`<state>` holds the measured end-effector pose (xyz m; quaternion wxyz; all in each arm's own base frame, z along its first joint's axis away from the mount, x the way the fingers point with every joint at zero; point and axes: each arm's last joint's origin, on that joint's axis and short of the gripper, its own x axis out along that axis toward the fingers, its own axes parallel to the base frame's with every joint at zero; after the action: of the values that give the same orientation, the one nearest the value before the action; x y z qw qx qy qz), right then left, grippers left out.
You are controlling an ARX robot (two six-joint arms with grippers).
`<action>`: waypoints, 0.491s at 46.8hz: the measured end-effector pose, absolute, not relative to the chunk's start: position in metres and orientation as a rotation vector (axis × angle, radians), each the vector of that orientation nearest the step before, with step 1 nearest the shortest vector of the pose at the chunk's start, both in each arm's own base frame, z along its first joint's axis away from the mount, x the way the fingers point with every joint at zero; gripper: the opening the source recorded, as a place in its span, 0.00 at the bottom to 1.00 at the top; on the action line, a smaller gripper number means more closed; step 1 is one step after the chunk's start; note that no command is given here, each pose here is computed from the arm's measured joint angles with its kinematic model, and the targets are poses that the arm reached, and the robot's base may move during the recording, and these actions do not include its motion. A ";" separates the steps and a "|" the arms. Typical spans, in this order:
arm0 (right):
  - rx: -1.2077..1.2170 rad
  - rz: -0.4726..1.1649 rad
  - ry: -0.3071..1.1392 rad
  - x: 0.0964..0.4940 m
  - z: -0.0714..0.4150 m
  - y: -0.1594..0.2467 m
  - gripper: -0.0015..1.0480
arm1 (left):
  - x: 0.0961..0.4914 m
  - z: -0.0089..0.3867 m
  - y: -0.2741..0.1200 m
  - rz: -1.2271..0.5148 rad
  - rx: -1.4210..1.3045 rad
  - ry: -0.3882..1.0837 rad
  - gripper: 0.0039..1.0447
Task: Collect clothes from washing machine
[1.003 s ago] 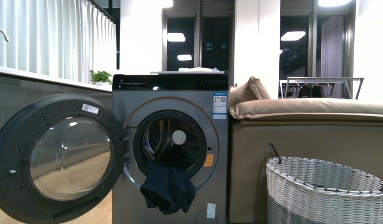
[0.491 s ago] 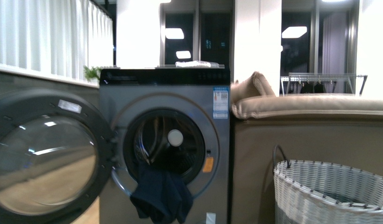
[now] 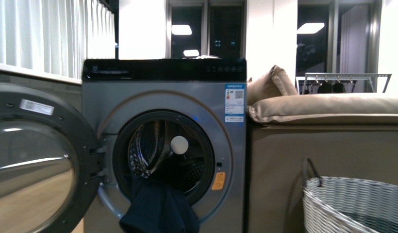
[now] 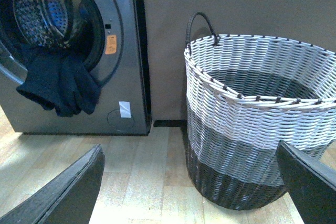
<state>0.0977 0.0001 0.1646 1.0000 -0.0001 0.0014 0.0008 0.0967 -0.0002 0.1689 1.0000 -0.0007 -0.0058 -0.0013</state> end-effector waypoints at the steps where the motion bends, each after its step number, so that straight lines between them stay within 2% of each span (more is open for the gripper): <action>1: 0.000 -0.001 0.003 0.098 0.165 0.000 0.93 | 0.097 0.169 0.000 -0.002 -0.002 -0.012 0.94; 23: 0.000 0.000 0.003 0.098 0.165 0.000 0.93 | 0.097 0.169 0.000 -0.002 -0.002 -0.013 0.94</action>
<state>0.0977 0.0000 0.1646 1.0000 -0.0001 0.0014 -0.0002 0.0966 -0.0001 0.1690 1.0000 -0.0009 -0.0066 -0.0008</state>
